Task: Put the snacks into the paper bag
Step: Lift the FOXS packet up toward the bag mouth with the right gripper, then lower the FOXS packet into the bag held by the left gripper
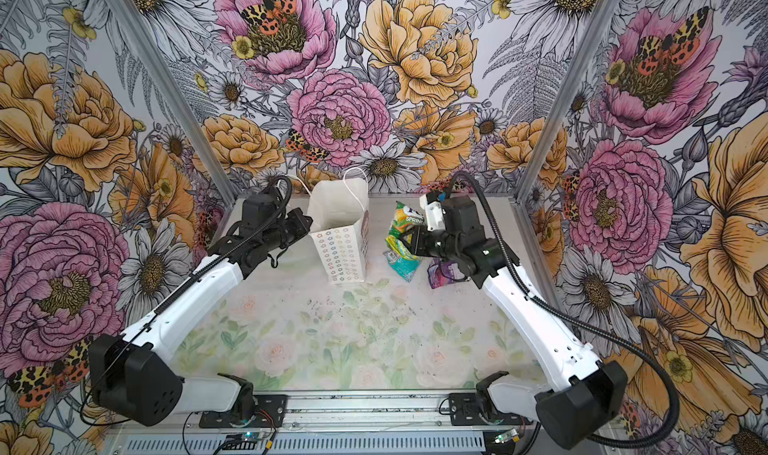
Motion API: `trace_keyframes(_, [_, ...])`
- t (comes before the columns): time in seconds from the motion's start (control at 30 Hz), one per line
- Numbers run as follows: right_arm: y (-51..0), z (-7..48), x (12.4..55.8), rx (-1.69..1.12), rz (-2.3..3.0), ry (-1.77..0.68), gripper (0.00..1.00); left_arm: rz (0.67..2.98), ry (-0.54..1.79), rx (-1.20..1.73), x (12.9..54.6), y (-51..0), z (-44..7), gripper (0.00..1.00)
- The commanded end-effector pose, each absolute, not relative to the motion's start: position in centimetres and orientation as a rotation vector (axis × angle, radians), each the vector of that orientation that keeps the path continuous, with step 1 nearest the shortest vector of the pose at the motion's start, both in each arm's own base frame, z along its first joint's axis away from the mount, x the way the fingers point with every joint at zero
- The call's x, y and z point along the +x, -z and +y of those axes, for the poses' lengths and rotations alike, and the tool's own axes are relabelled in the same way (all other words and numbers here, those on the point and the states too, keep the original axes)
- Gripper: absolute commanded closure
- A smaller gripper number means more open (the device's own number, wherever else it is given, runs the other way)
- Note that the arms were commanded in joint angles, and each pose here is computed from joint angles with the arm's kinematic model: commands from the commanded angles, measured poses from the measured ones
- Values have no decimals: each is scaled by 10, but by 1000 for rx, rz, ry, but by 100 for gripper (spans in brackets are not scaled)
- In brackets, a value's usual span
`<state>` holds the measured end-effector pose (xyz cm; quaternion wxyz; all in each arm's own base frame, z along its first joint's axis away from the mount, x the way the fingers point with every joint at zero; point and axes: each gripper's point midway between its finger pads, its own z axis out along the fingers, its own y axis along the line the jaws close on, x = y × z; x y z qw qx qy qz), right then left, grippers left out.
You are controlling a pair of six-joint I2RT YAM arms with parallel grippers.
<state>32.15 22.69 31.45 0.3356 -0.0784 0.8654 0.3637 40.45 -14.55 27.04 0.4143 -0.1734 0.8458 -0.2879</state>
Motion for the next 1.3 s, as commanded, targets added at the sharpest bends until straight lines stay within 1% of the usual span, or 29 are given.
trace_keyframes(0.0, [-358,263,335,-391,2117,-992,100,2135,730,-431,403,-267,-144,100])
trace_keyframes(0.2, [-412,309,366,-503,1980,-1043,100,2142,732,-431,403,-264,-146,100])
trace_keyframes(0.33, [-440,329,386,-535,1891,-1045,100,2143,731,-432,403,-263,-146,100])
trace_keyframes(0.5, [-452,346,419,-520,1829,-971,100,2140,736,-435,404,-263,-146,100])
trace_keyframes(0.7, [-472,365,441,-479,1747,-935,100,2140,737,-430,403,-262,-147,100])
trace_keyframes(0.9, [-481,377,462,-412,1689,-881,100,2136,744,-428,402,-263,-148,100])
trace_keyframes(1.27, [-457,391,487,-349,1698,-848,100,2123,744,-430,398,-268,-145,100])
